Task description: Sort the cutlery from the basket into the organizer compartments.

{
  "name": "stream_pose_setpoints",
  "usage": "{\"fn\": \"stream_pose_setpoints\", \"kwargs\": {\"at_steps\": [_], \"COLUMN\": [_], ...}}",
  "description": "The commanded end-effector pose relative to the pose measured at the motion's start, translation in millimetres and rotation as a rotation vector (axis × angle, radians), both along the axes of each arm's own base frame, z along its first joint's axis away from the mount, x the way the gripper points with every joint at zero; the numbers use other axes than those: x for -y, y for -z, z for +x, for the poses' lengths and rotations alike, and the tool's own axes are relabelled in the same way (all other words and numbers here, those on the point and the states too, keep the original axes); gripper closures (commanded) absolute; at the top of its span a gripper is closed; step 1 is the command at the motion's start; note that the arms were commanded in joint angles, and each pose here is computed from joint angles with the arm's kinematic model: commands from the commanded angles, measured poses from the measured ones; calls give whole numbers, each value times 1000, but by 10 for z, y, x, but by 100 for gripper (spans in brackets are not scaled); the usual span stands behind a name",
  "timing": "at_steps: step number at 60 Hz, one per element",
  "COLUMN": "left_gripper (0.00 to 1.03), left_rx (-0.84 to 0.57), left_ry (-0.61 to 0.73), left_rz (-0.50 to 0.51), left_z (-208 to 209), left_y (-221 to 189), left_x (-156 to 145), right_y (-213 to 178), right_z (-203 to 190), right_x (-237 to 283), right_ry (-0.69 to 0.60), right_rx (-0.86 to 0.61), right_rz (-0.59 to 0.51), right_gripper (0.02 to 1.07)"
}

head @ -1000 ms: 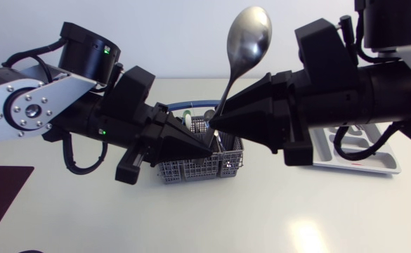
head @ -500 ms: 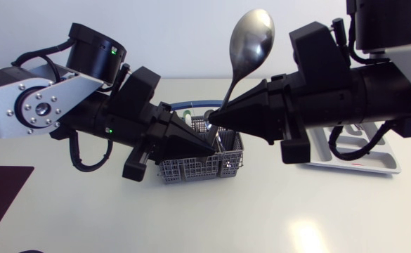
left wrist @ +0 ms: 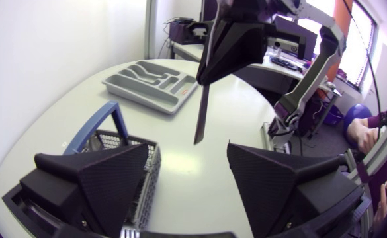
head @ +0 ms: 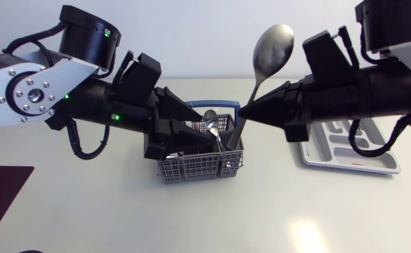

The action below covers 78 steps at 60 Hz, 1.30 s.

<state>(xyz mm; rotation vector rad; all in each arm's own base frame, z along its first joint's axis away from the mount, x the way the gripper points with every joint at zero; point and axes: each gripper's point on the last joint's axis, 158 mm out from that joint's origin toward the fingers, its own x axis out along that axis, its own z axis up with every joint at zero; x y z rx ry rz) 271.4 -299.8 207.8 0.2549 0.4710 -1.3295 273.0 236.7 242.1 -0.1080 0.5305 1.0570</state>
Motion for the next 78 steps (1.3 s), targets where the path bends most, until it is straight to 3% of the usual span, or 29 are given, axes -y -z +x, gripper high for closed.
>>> {"fn": "stream_pose_setpoints", "kwargs": {"at_steps": [1,34,61,78], "left_gripper": [9,9,9,9], "left_rx": [25,183,259,284], "left_ry": [-39,-194,-226,-202], "left_rz": [3,209,288,331], "left_z": [102,253,256,161], "left_y": [-109,181,224,298], "left_x": [35,-172,-152,48], "right_y": [-61,368,1212,1645], "right_z": [234,1559,2312,2603], "right_x": [165,2108,3481,3978], "right_ry": [71,684,1006,1125], "right_rx": [28,-73,-247,-358], "right_rz": [-29,-277,-494,-507], "right_gripper": [101,101,101,101]}}
